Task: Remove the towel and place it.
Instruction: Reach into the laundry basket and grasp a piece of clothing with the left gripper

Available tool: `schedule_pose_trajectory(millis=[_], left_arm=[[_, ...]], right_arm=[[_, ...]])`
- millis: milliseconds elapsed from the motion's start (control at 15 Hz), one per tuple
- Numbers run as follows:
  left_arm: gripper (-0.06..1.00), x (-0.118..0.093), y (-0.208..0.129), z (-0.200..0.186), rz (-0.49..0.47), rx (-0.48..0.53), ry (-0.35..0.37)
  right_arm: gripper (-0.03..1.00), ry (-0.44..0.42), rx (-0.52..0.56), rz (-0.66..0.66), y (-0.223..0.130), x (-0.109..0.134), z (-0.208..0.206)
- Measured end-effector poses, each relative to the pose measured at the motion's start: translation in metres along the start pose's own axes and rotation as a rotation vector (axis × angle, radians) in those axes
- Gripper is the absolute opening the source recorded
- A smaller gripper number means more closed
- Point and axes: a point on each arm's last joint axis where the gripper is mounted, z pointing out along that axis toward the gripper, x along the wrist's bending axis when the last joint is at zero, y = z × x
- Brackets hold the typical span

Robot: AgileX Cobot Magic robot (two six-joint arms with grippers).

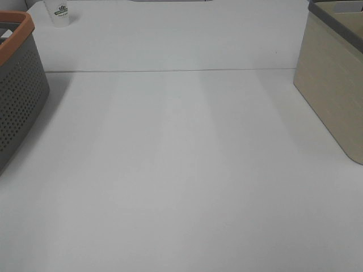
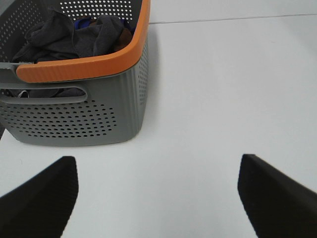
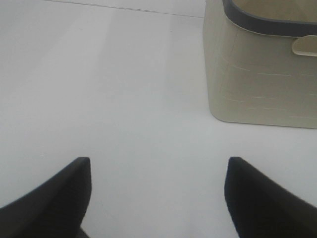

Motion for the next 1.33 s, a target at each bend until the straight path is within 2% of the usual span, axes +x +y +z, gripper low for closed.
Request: schedule_pose_trajectory(millis=[733, 1333], left_arm=[[0.82, -0.0005, 0.0001, 0.0000, -0.003, -0.001, -0.005], [0.82, -0.0005, 0.0001, 0.0000, -0.045, -0.001, -0.006]], right_arm=[[0.74, 0.000, 0.000, 0.000, 0.0000, 0.0000, 0.0000], [0.74, 0.000, 0.000, 0.000, 0.0000, 0.0000, 0.0000]])
